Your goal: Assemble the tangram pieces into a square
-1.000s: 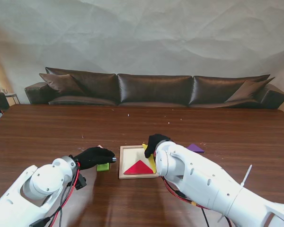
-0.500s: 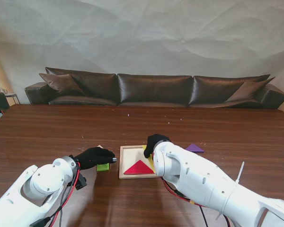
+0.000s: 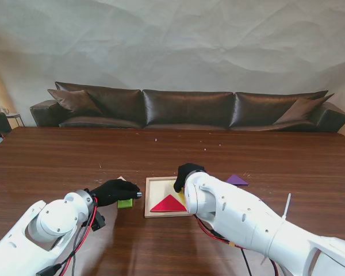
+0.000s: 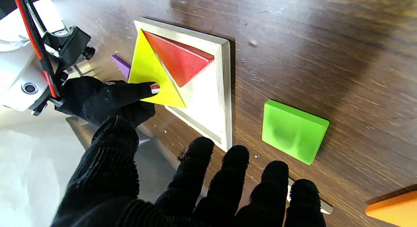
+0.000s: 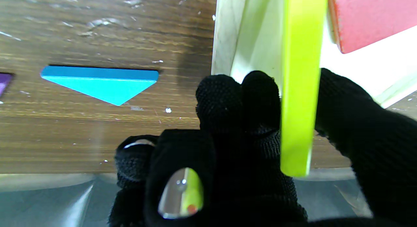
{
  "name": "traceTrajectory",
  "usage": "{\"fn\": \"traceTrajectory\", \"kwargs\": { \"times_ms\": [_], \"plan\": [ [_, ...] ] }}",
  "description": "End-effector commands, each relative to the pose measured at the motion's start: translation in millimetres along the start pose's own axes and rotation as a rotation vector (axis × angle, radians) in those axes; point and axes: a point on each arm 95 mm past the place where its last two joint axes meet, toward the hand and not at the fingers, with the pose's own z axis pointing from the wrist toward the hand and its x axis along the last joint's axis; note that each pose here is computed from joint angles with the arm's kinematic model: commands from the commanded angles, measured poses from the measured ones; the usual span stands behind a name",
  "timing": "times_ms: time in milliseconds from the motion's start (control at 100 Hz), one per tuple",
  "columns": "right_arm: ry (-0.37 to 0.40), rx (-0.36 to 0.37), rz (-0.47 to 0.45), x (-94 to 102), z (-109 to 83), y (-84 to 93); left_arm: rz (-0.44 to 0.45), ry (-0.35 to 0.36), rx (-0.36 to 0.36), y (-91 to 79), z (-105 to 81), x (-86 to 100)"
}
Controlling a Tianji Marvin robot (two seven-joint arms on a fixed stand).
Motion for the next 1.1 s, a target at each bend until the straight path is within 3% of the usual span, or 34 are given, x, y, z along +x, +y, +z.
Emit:
{"fn": "traceTrajectory", "kwargs": {
  "times_ms": [0,390,900,1090],
  "plan": [
    [0.005,0.019,0.002,3.5,0.7,-2.8,-0.005,-0.003,-0.021,2.6,0.0,-0.4],
    [0.000,0.018,0.007,4.9,0.2,-2.8,-0.008,-0.005,-0.030,3.5,1.0,0.2],
    [-0.013,-0.030,-0.052,8.1,4.0,-5.2,-0.012,-0.006,-0.030,3.7,1.4,-0.3],
    [-0.053,-0.058,-0.044,10.5,5.0,-7.1,-0.012,-0.007,-0.030,3.6,1.5,-0.7]
  ]
}}
